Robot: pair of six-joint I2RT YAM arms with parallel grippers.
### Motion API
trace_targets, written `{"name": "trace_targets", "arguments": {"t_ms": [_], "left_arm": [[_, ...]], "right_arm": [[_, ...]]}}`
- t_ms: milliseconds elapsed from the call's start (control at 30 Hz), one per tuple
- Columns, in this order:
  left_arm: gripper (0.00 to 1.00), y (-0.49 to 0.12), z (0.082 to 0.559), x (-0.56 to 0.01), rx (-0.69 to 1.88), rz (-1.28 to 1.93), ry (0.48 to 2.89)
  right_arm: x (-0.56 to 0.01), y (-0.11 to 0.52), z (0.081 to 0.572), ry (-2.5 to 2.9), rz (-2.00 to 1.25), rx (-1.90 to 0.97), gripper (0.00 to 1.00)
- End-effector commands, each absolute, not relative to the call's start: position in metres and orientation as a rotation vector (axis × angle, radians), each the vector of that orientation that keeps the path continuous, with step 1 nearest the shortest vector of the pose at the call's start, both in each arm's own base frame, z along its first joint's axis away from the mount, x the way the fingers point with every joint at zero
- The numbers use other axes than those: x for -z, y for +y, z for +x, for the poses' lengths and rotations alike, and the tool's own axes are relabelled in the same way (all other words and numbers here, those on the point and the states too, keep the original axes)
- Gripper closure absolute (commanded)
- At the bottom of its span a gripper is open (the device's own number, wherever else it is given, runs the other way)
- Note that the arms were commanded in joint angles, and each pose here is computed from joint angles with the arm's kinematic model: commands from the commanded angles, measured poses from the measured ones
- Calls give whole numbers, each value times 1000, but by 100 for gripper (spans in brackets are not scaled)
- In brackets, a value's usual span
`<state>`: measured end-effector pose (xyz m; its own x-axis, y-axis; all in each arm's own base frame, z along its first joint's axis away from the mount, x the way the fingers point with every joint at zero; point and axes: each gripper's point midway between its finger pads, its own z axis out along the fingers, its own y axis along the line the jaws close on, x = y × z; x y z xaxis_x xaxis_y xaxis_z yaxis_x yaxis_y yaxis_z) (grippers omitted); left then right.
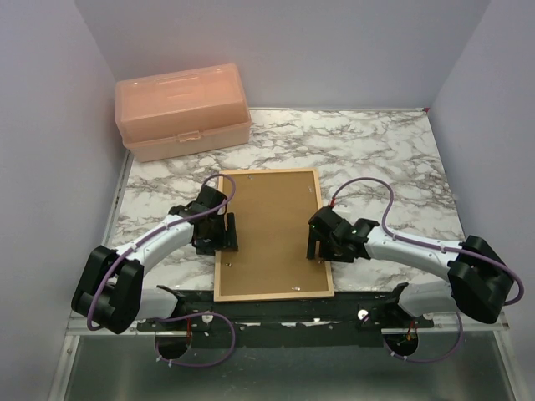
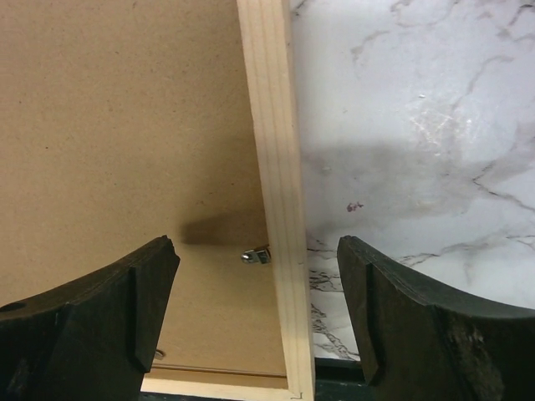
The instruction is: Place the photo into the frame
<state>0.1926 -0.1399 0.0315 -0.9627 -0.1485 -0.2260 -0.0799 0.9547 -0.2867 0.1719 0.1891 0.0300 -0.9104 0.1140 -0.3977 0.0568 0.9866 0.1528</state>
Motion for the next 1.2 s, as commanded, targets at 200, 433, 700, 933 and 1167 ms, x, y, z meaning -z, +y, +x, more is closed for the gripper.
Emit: {"name": "trace_targets", "arguments": {"t_ms": [200,433,700,933,1167], "left_arm": [[30,-135,161,-21,358,-217,2888],[50,-132,157,-27,334,-251,2857],[52,-129,155,-26,241,-206,2861],[54,-154,152,-22,328,-137,2882],[58,-182,158,-23,328,-13,2889]], "right_arm": [[-19,206,171,2736,128,-284,14],[-14,205,167,2752,123,-287,14],[-15,202,164,2745,140,-297,14],[-16,199,160,2742,158,-320,14],[-18,192,150,2743,188,-355,15]]}}
